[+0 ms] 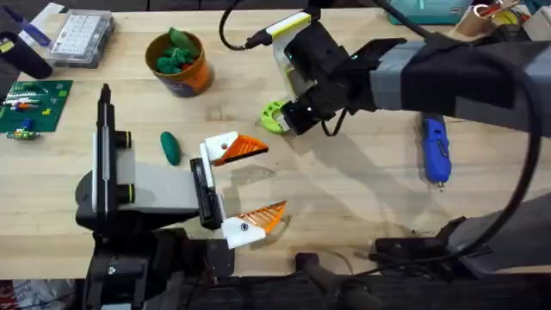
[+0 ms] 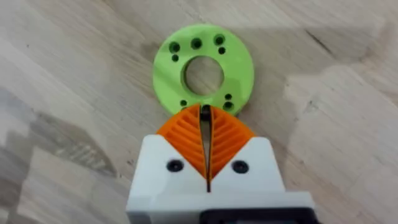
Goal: Pick up the gripper from the table and insert it into the empty holder that is missing its gripper. Then pick up a screw, insert it into the mounting hole, and use the screwdriver to tighten it. Finally, clean up the table by picking up the vegetable and placing it into the bucket.
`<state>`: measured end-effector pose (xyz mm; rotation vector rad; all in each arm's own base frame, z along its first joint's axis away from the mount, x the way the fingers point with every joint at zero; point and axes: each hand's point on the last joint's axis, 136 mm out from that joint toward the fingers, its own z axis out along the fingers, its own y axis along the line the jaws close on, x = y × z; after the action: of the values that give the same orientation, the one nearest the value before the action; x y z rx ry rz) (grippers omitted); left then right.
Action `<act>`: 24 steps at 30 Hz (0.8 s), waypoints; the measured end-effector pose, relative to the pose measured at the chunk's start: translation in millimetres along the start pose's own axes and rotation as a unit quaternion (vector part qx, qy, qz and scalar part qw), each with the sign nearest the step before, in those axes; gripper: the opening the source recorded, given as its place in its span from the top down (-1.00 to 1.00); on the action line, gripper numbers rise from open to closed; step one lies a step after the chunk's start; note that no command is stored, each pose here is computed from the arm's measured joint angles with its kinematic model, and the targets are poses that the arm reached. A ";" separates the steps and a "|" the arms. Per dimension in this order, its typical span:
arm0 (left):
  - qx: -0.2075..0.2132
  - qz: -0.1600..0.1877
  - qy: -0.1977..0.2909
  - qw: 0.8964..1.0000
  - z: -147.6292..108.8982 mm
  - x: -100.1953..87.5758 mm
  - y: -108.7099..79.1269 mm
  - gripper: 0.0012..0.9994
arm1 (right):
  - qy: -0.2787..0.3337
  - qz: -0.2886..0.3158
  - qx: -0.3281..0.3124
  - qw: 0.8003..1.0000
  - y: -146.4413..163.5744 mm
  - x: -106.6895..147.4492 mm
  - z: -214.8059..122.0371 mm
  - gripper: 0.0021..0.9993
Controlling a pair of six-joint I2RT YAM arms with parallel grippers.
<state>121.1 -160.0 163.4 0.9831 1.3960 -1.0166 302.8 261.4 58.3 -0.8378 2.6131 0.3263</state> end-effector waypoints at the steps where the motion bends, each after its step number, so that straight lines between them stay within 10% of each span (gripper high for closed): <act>1: 0.000 0.000 0.000 1.000 0.0 0.0 0.0 -0.98 | 0.002 -0.001 0.000 1.000 0.1 1.0 -2.5 1.00; 24: 0.000 0.000 0.000 1.000 0.0 0.0 0.0 -0.98 | -0.079 -0.027 -0.011 0.996 18.5 -39.4 -106.5 1.00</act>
<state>121.2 -160.0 163.4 0.9831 1.3960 -1.0164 291.6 261.4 172.9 -0.8521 2.4411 0.3906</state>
